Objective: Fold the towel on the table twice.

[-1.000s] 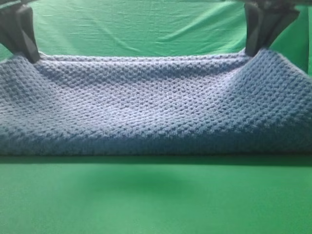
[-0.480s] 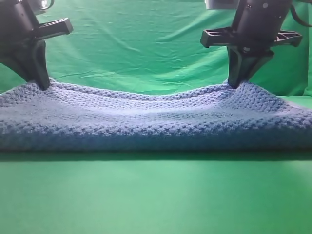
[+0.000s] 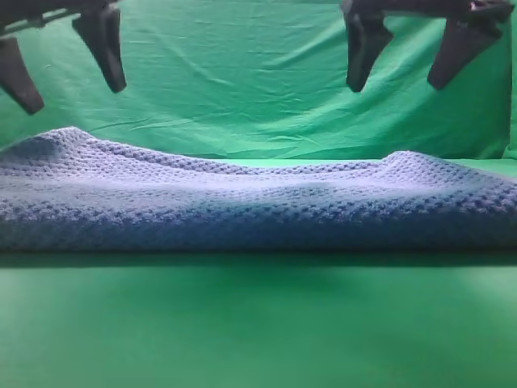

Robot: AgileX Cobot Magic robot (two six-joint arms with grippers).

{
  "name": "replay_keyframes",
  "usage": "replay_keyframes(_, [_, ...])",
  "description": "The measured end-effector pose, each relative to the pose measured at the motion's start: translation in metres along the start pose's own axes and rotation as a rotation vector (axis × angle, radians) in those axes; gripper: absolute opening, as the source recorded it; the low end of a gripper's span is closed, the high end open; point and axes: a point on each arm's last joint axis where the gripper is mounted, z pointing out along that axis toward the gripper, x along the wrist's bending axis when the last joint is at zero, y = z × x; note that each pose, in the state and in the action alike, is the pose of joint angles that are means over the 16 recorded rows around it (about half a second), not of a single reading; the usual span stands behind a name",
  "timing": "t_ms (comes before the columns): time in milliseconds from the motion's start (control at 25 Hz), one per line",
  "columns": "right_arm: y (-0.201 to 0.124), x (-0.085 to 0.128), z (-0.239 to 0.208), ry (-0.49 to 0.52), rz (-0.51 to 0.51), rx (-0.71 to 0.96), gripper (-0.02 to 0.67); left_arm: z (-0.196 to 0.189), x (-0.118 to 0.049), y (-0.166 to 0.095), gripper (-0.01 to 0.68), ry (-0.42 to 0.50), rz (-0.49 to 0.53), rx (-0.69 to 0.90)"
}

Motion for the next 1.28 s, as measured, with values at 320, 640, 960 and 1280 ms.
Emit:
replay_keyframes(320, [0.002,-0.009,-0.099,-0.016,0.029,-0.112,0.266,-0.087,-0.023,0.018,0.216,-0.054,0.084,-0.090])
replay_keyframes(640, [-0.028,-0.014,-0.203,0.002,0.075,-0.234,0.025,-0.183,-0.039,-0.019,0.008,-0.135,0.185,-0.287])
replay_keyframes(960, [-0.088,-0.013,-0.266,0.038,0.070,-0.368,0.000,-0.246,-0.036,-0.112,0.000,-0.199,0.285,-0.501])
replay_keyframes(1280, [-0.158,-0.007,-0.275,0.073,0.034,-0.511,0.000,-0.259,-0.019,-0.211,0.000,-0.222,0.335,-0.703])
